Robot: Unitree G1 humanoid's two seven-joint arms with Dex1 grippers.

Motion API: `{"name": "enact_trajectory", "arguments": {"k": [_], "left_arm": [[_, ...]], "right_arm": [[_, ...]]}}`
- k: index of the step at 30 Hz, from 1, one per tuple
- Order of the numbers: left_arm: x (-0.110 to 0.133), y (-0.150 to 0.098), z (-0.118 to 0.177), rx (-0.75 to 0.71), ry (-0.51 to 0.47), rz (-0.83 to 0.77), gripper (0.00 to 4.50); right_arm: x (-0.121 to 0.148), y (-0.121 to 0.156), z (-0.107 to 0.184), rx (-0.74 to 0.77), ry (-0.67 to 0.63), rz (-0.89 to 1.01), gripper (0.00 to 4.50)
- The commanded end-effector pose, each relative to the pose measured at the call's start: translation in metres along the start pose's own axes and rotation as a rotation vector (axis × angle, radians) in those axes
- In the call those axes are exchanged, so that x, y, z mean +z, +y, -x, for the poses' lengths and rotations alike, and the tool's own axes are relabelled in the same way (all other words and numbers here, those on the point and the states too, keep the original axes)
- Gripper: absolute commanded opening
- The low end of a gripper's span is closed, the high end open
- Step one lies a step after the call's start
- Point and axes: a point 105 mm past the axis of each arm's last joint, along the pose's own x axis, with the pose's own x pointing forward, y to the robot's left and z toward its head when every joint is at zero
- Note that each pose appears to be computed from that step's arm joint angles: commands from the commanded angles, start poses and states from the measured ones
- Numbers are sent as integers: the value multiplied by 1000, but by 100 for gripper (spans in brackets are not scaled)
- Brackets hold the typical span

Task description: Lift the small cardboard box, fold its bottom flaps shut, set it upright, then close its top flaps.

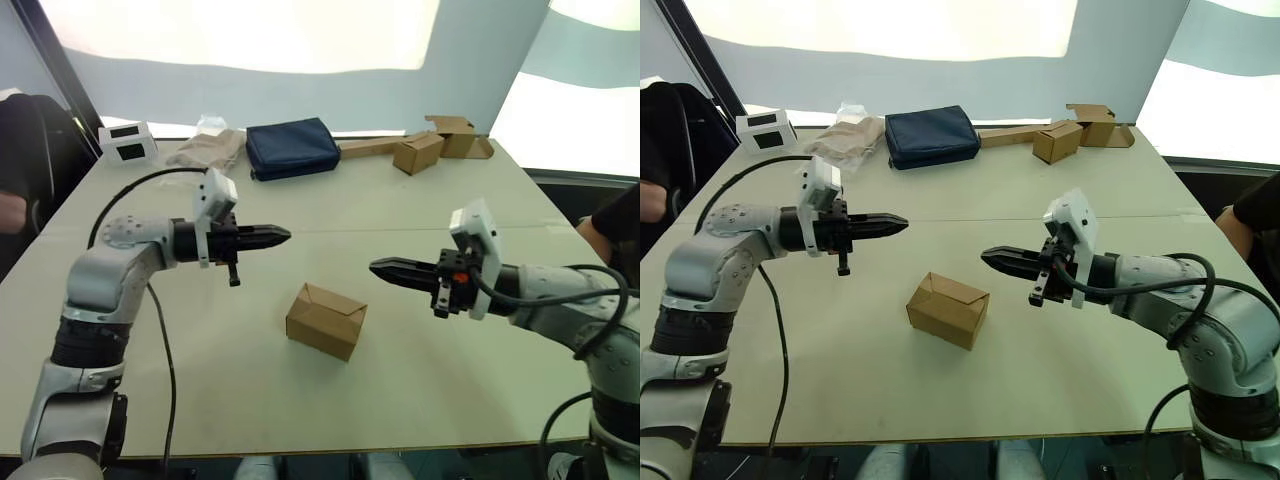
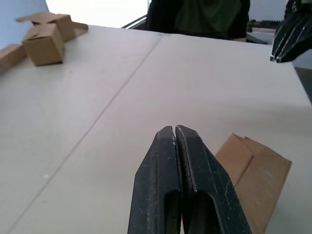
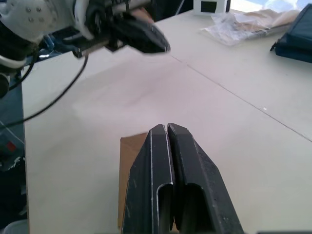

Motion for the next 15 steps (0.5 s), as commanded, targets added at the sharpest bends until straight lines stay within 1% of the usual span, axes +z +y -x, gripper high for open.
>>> {"name": "enact_trajectory", "arguments": {"k": [1, 5, 10, 12, 15], "left_arm": [[-8, -13, 26, 16, 73, 2, 5], [-33, -24, 47, 66, 170, 29, 5], [-49, -38, 64, 95, 223, 71, 5], [-56, -43, 72, 107, 254, 75, 5], [-62, -48, 88, 128, 295, 101, 5]], "right_arm": [[-4, 9, 20, 0, 81, 55, 0], [-20, 10, 36, -17, 196, 72, 0], [-38, 6, 55, -41, 306, 89, 0], [-43, 3, 63, -48, 334, 94, 0], [-43, 1, 71, -47, 336, 87, 0]]}}
